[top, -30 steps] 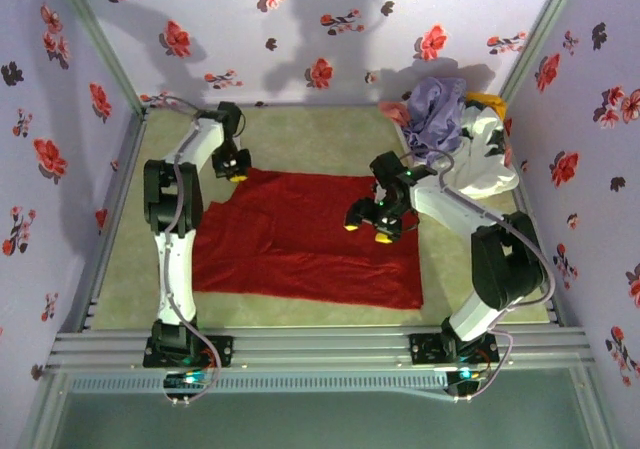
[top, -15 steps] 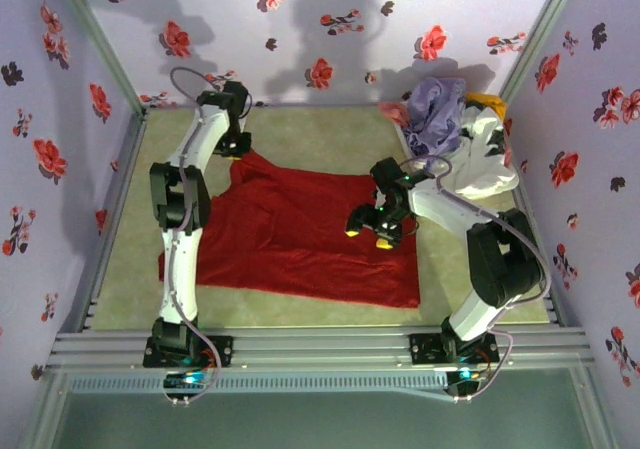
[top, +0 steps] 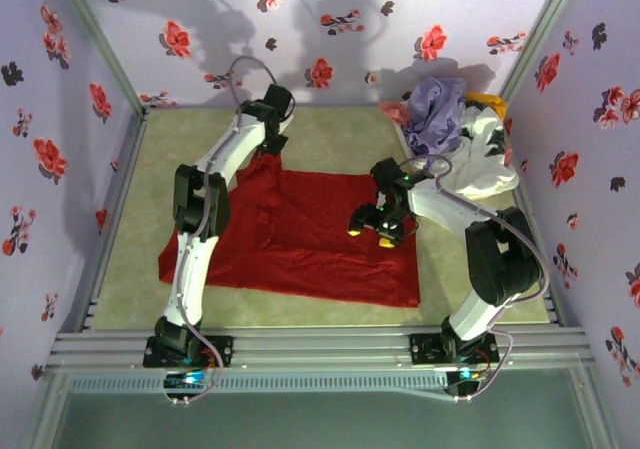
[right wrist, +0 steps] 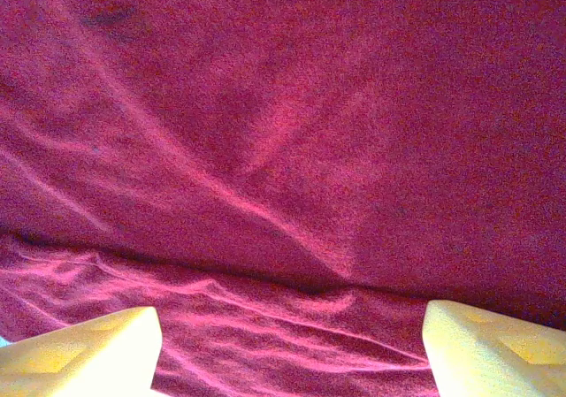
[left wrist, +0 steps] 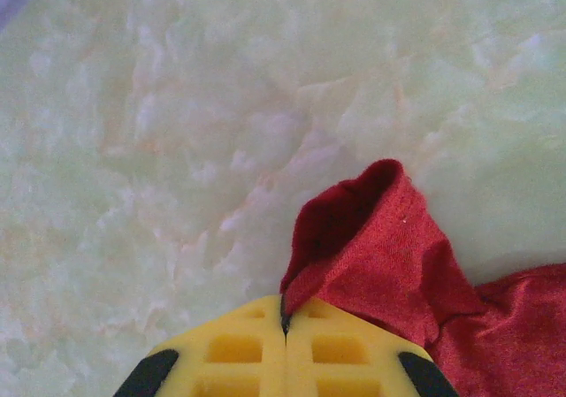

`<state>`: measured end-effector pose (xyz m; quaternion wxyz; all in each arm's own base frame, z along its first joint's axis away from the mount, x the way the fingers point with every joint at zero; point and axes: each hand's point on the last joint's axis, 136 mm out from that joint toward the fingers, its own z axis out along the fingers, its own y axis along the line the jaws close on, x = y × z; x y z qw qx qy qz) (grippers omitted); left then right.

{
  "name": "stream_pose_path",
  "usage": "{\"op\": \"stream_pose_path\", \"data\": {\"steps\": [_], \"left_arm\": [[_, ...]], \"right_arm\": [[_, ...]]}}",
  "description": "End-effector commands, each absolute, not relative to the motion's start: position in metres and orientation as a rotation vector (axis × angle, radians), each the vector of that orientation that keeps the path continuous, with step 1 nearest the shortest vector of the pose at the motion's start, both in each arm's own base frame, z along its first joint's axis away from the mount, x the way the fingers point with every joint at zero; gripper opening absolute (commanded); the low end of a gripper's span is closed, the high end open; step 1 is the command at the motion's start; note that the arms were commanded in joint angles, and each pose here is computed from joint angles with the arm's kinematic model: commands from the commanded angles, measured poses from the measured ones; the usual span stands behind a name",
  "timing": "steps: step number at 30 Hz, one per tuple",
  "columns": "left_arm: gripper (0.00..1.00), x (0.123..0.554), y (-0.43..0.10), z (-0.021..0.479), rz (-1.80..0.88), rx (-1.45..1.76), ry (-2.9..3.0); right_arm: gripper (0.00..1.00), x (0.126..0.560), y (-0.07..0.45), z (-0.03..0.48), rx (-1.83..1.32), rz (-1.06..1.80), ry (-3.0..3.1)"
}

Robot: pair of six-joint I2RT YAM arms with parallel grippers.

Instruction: Fold and stack the t-shirts

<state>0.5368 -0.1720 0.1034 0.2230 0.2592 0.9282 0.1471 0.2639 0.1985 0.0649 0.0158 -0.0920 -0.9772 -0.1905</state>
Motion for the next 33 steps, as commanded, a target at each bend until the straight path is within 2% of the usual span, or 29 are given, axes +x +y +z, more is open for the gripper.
{"op": "stream_pose_path", "data": {"steps": [1, 3, 4, 5, 6, 8, 9, 12, 18, 26, 30, 33], "left_arm": [[0.01, 0.547, -0.160, 0.120, 0.495, 0.741, 2.486], [0.03, 0.550, -0.161, 0.118, 0.489, 0.735, 2.476], [0.08, 0.551, -0.163, 0.118, 0.471, 0.725, 2.478], [0.19, 0.549, -0.166, 0.116, 0.441, 0.720, 2.494], [0.34, 0.545, -0.167, 0.114, 0.421, 0.716, 2.519], [0.51, 0.535, -0.161, 0.112, 0.427, 0.696, 2.579], [0.54, 0.530, -0.159, 0.113, 0.430, 0.680, 2.599], [0.58, 0.518, -0.149, 0.119, 0.439, 0.611, 2.623], [0.58, 0.493, -0.108, 0.123, 0.304, 0.360, 2.721], [0.55, 0.450, -0.050, 0.074, -0.025, -0.210, 3.006], [0.55, 0.446, -0.045, 0.053, -0.182, -0.351, 3.003], [0.54, 0.446, -0.044, 0.042, -0.203, -0.405, 3.009]], "right_arm": [[0.79, 0.274, 0.195, 0.072, -0.279, -0.554, -3.079], [0.79, 0.275, 0.193, 0.073, -0.276, -0.544, -3.083], [0.79, 0.275, 0.193, 0.075, -0.273, -0.546, -3.084], [0.79, 0.274, 0.193, 0.075, -0.270, -0.545, -3.080], [0.79, 0.273, 0.193, 0.076, -0.265, -0.540, -3.079], [0.79, 0.271, 0.191, 0.076, -0.263, -0.537, -3.081], [0.79, 0.270, 0.192, 0.075, -0.262, -0.545, -3.080], [0.79, 0.268, 0.195, 0.072, -0.257, -0.562, -3.054], [0.79, 0.268, 0.196, 0.073, -0.249, -0.566, -3.052], [0.79, 0.275, 0.201, 0.077, -0.248, -0.593, -3.059], [0.79, 0.281, 0.204, 0.085, -0.250, -0.624, -3.075], [0.79, 0.283, 0.205, 0.087, -0.251, -0.641, -3.083]]}}
